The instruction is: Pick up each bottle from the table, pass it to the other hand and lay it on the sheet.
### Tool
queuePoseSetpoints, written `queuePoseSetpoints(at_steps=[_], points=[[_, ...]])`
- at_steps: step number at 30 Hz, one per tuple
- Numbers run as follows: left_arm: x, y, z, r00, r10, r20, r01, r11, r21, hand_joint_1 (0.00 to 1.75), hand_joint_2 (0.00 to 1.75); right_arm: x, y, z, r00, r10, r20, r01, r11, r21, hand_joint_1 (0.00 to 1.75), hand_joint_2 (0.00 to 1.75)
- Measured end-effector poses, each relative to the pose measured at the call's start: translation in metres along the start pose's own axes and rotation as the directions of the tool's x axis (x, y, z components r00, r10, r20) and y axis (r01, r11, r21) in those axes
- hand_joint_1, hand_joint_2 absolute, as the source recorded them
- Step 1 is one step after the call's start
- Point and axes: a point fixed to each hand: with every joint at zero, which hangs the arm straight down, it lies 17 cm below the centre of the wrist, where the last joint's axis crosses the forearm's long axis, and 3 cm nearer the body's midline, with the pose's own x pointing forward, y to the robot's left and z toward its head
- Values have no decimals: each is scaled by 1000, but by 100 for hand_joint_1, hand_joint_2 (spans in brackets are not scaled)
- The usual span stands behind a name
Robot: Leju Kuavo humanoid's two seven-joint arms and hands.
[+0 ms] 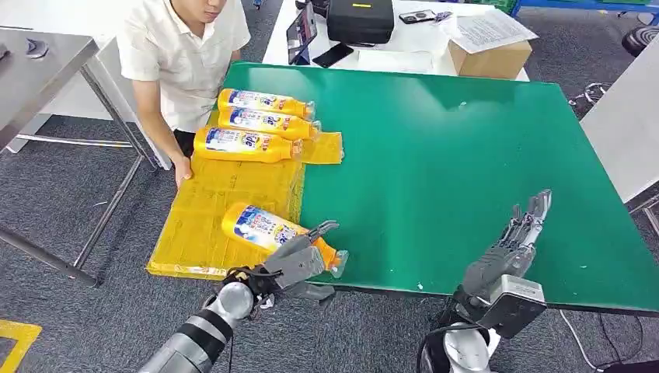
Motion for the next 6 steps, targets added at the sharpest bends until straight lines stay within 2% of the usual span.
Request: queuePoseSetpoints(at_steps=[6], points=[[9, -11, 8, 1000, 1, 30, -1, 1000, -7, 0, 175, -1, -2, 1, 1000, 6, -2, -6, 1000, 3, 0, 0]])
